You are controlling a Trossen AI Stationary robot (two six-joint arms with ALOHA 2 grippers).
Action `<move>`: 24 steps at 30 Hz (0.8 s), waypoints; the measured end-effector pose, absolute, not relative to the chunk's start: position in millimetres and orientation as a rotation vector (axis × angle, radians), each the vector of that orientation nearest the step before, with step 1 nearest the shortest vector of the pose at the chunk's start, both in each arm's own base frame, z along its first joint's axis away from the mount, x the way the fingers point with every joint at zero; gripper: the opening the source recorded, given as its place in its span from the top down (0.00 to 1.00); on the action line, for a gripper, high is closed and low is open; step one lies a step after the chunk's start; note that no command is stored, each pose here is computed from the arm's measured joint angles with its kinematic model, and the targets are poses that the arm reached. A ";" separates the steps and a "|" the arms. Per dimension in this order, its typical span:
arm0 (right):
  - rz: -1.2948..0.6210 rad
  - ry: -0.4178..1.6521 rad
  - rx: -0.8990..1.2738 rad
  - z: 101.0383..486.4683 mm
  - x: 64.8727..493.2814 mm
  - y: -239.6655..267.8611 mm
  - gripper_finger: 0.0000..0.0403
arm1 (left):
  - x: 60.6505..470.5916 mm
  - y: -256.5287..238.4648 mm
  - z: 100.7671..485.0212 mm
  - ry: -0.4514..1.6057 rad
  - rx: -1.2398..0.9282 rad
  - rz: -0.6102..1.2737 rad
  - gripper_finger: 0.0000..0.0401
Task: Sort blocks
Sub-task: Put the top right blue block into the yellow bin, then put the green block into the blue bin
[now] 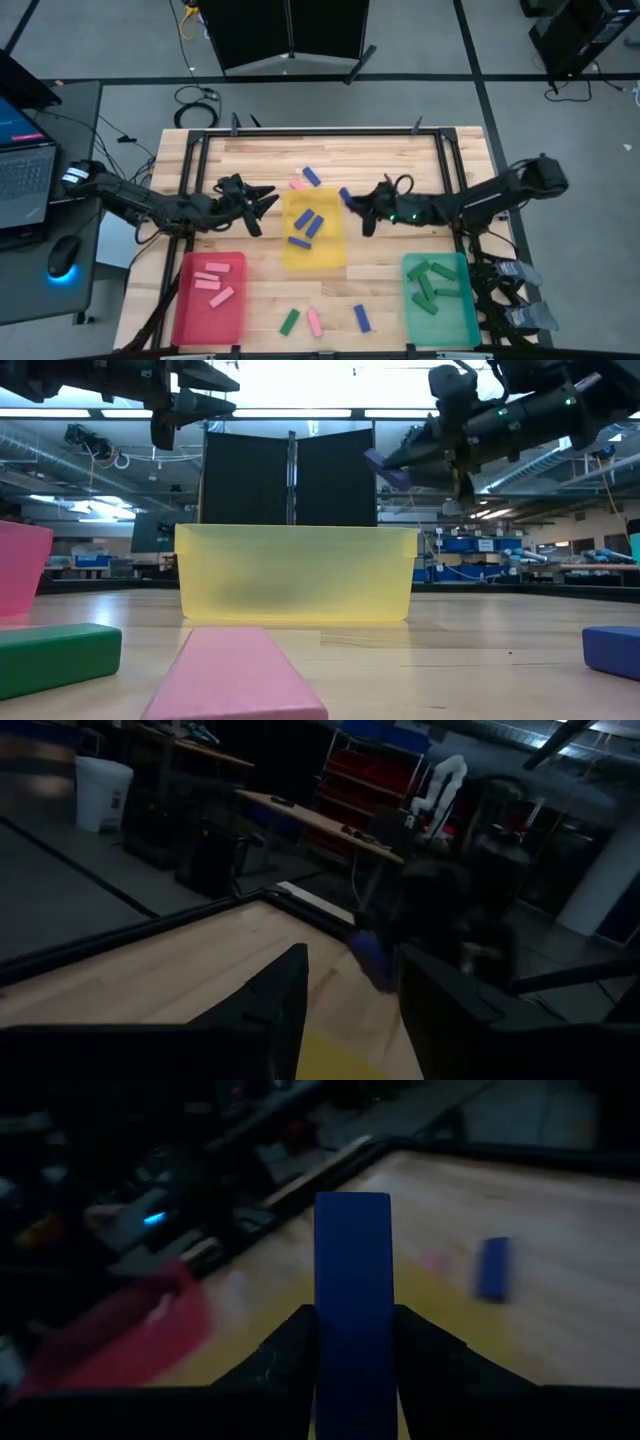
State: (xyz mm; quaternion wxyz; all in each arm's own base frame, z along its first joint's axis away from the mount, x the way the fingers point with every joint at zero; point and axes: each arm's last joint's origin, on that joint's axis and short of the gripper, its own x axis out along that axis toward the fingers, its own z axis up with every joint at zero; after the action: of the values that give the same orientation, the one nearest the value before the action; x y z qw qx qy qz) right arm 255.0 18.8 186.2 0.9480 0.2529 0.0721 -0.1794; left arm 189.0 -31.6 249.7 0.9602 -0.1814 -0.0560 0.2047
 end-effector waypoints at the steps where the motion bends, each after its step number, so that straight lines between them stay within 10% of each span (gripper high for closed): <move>1: -0.345 0.145 0.515 185.4 261.6 24.6 0.71 | 189.8 -31.8 249.0 -0.111 -0.368 0.416 0.61; 10: -0.290 0.249 0.404 189.7 334.0 57.7 0.70 | 197.6 -33.7 239.2 -0.081 -0.415 0.433 0.61; 18: -0.303 0.308 0.361 193.4 338.3 48.9 0.20 | 203.3 -38.7 230.0 -0.031 -0.415 0.406 0.61; 24: -0.310 0.205 0.348 208.4 312.2 48.2 0.13 | 213.9 -55.2 223.3 0.071 -0.441 0.241 0.61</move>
State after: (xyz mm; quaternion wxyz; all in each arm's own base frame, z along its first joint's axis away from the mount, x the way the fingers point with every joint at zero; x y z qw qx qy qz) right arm 312.2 48.2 208.4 0.9678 0.1723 0.1014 -0.1532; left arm 213.9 -55.2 223.3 0.9680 -0.2182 0.0349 0.1190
